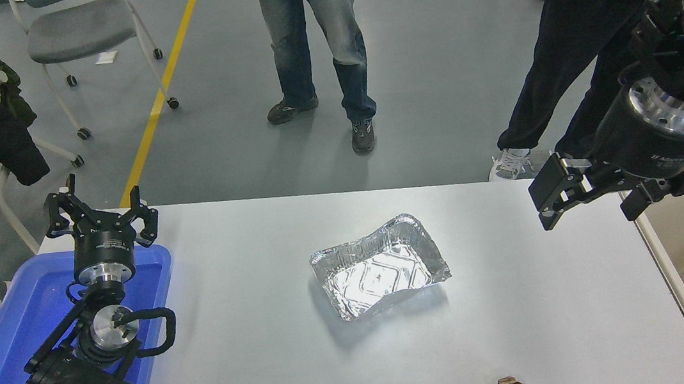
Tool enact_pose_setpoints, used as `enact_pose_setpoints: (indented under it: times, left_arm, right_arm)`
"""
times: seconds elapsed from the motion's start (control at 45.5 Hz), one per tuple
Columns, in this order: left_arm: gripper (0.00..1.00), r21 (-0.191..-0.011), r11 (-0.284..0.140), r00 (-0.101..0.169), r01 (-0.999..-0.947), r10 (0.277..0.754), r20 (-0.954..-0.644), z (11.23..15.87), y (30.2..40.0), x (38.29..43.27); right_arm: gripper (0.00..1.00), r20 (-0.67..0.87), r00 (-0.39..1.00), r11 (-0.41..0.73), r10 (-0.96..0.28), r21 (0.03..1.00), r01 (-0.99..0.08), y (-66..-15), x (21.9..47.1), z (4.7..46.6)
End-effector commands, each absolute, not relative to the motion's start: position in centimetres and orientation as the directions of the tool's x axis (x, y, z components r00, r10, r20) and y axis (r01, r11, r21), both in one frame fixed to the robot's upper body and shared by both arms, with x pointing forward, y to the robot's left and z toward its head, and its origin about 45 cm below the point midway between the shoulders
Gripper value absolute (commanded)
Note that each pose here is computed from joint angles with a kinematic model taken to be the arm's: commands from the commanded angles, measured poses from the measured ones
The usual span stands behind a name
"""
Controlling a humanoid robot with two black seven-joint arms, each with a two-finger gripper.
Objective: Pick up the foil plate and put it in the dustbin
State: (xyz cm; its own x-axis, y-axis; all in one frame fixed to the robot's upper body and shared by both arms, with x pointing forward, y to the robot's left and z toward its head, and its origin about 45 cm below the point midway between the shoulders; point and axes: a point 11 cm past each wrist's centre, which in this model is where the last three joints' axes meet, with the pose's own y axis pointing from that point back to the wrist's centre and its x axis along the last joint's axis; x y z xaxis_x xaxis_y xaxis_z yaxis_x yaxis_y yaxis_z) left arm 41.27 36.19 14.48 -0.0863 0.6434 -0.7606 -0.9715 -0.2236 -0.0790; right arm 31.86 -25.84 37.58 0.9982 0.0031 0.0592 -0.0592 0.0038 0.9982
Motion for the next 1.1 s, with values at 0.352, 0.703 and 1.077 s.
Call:
enact_pose_setpoints:
  times: [0.352, 0.703, 1.077]
  left_arm:
    - [0.99, -0.079, -0.225, -0.087, -0.9712, 0.643, -0.761, 14.5, 36.26, 41.27]
    - [0.99, -0.079, -0.225, -0.087, -0.9712, 0.643, -0.761, 14.5, 36.26, 41.27]
    - [0.99, -0.079, -0.225, -0.087, -0.9712, 0.643, -0.761, 14.5, 36.26, 41.27]
  right_arm:
    - [1.0, 0.059, 0.998, 0.0, 0.005, 0.998, -0.059, -25.6, 32.2, 37.2]
    - [1.0, 0.12, 0.991, -0.035, 0.05, 0.992, -0.118, -22.7, 34.7, 37.8]
    - [1.0, 0.195, 0.974, -0.082, 0.117, 0.979, -0.186, -17.4, 39.0, 36.5]
